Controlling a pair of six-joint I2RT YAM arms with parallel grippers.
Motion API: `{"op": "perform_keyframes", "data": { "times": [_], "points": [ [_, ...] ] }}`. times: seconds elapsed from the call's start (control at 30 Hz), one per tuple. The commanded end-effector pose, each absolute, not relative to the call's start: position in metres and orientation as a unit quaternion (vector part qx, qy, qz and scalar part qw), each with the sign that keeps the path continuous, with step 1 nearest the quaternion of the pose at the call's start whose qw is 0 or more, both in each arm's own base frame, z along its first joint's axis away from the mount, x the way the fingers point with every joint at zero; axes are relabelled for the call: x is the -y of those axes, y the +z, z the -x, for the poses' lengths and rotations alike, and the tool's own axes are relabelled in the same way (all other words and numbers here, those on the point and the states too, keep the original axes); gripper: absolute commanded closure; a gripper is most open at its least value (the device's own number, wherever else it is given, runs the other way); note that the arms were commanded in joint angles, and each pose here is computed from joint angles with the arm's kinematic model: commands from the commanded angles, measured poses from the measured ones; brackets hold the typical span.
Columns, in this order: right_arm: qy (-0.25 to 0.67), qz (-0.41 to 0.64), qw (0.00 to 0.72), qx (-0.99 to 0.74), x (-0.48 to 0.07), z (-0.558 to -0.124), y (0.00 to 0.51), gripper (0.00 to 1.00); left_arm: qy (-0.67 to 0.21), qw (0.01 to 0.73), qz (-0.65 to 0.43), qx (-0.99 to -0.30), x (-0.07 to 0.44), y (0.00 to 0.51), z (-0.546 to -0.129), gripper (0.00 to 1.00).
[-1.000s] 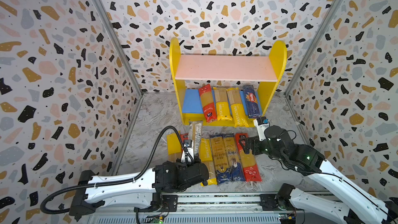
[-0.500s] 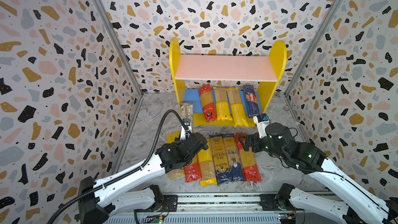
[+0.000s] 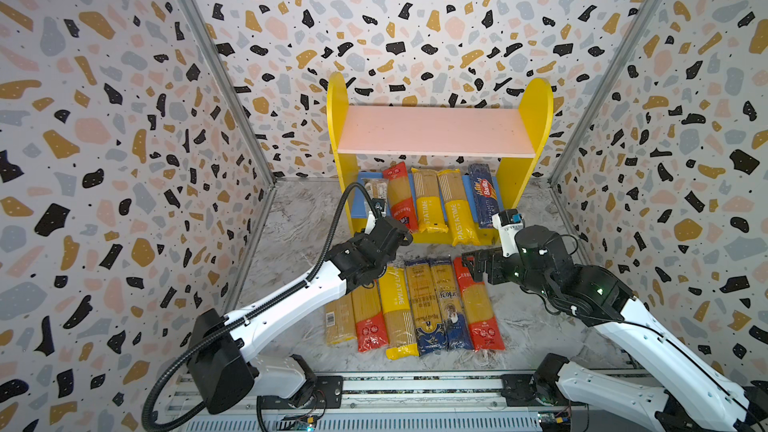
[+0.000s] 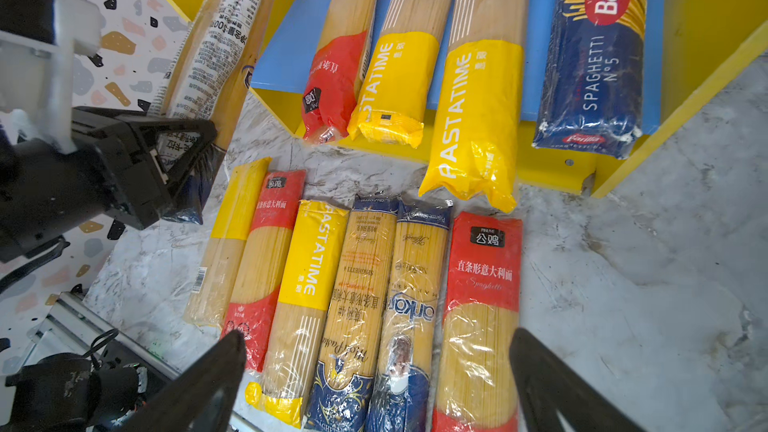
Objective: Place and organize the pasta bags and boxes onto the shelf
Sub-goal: 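Set the white-printed bag on the shelf beside the red bag, open left gripper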
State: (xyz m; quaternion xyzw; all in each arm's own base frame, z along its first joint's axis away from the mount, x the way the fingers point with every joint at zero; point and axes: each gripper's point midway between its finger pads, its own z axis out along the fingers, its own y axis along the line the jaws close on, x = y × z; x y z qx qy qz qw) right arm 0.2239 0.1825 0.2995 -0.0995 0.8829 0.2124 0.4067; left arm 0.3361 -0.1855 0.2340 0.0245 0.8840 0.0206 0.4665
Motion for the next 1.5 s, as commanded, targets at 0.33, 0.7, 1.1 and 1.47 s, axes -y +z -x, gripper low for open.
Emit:
{"op": "perform_keyframes", "data": {
  "times": [0.33, 0.7, 1.1, 1.47],
  "points": [
    [0.197, 0.094, 0.409, -0.886, -0.171, -0.243, 0.316, 0.01, -0.015, 0.54, 0.014, -0.841, 0.194, 0.288, -0.43, 1.0],
    [0.181, 0.082, 0.4, -0.895, -0.162, -0.26, 0.312, 0.01, -0.01, 0.52, 0.011, -0.854, 0.186, 0.261, -0.482, 1.0],
    [0.182, 0.084, 0.393, -0.897, -0.171, -0.276, 0.313, 0.01, -0.018, 0.496, -0.004, -0.868, 0.183, 0.237, -0.499, 1.0],
    [0.182, 0.082, 0.391, -0.899, -0.173, -0.278, 0.314, 0.01, -0.032, 0.488, -0.005, -0.872, 0.18, 0.237, -0.487, 0.28]
  ]
}}
